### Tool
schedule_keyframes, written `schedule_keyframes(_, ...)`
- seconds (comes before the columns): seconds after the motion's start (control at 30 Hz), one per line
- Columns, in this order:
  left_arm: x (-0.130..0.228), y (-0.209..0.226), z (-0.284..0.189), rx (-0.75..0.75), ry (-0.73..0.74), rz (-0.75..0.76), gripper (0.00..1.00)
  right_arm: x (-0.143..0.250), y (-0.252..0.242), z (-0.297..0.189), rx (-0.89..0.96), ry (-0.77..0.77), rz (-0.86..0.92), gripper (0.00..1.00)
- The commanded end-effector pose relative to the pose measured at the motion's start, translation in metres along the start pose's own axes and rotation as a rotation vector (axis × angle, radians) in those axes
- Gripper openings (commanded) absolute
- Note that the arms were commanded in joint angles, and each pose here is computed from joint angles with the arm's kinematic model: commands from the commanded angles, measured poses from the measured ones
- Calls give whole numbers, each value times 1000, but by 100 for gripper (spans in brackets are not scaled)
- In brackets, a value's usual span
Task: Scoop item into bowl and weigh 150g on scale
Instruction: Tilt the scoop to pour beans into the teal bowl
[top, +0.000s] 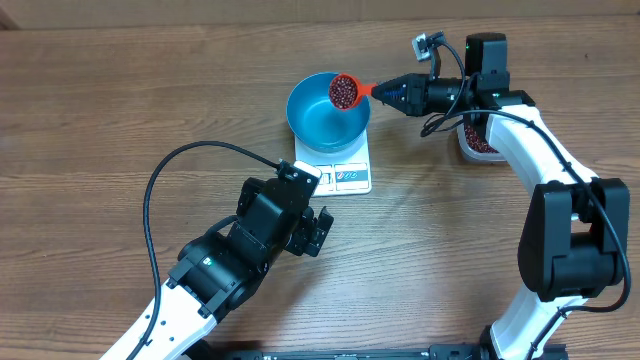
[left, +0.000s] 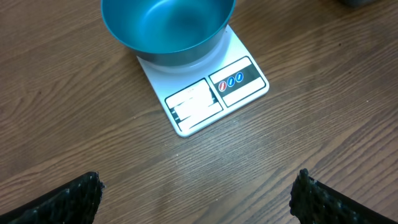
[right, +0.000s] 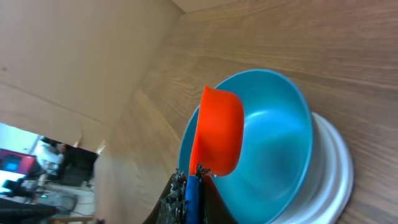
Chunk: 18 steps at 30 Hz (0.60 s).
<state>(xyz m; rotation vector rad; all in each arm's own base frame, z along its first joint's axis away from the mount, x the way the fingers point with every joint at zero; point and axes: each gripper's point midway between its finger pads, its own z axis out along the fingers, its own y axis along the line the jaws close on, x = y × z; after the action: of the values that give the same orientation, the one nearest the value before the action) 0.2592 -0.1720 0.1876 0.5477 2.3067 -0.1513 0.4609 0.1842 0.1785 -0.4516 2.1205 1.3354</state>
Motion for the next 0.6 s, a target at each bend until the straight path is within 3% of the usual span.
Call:
schedule_keyframes(0.0,3,-1,3,5,12,13,99,-1,-2,1,6,-4,-123,4)
schedule_keyframes(0.23,3,-1,3,5,12,13,99,-1,-2,1,4,-3,-372,4)
schedule_keyframes(0.57,3,-1,3,5,12,13,99,2,10,0,-67,-11,-584,4)
